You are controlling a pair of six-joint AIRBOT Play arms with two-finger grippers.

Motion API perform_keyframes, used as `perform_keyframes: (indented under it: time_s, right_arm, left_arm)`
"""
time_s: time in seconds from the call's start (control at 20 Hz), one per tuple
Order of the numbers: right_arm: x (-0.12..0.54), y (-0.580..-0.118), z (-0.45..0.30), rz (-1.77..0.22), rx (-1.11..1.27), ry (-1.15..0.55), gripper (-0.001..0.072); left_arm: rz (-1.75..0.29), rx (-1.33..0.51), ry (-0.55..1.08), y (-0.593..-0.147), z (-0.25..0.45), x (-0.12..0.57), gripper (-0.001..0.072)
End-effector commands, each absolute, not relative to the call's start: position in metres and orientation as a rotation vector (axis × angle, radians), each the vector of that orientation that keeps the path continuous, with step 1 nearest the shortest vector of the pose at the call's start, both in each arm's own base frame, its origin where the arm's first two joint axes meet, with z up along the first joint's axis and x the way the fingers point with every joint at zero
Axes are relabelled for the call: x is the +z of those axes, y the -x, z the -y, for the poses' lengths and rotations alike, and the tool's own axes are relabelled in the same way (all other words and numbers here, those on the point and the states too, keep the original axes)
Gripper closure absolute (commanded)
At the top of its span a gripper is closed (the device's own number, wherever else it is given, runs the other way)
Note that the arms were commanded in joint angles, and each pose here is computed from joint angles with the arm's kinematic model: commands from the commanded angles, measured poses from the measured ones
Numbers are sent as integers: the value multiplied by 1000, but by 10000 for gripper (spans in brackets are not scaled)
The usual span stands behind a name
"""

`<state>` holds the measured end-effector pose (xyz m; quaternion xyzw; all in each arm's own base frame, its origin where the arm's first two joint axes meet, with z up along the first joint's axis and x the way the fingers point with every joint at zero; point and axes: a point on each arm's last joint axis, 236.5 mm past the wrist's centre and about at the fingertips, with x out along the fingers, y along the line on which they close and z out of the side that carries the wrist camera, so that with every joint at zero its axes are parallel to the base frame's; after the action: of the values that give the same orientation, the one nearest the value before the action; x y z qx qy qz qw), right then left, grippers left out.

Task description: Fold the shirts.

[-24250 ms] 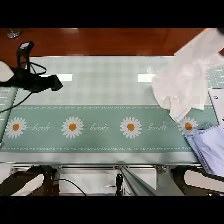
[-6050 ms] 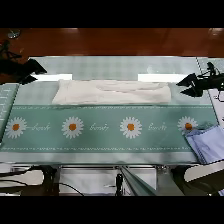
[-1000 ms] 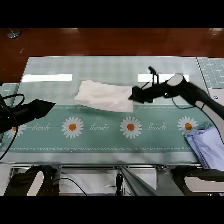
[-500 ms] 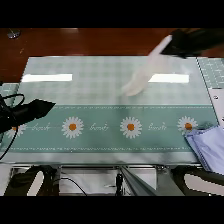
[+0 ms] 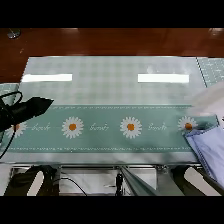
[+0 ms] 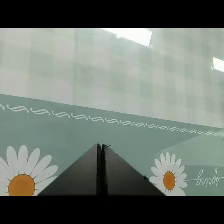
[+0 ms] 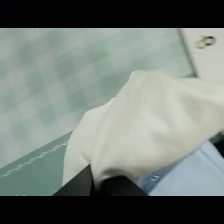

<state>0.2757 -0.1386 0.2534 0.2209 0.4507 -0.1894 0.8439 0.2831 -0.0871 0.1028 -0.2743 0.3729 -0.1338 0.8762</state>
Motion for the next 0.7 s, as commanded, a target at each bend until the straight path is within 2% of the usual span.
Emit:
perform_keyframes:
  time_s: [0.0, 0.15, 0.35, 0.4, 0.45, 0.5, 0.65]
  right_arm:
    - [245, -175, 155, -994, -665, -551, 690]
    - [220, -130, 155, -1025, -812, -593, 689]
    - [190, -32, 168, -1070, -1269, -604, 688]
    - [188, -13, 169, -1054, -1374, -613, 618]
    - [185, -8, 169, -1051, -1403, -620, 365]
    - [183, -11, 169, -1066, -1384, -615, 69]
    - [172, -34, 177, -1118, -1292, -624, 86]
  left_arm:
    - [-754, -269, 573, -288, 84, 106, 680]
    - [-724, -256, 575, -293, 81, 110, 680]
    - [-723, -256, 575, -293, 81, 110, 681]
    - [-719, -254, 575, -294, 80, 110, 680]
    - [-714, -252, 576, -295, 79, 111, 680]
    - [-709, -250, 576, -295, 79, 112, 680]
    - [-673, -236, 581, -302, 75, 117, 681]
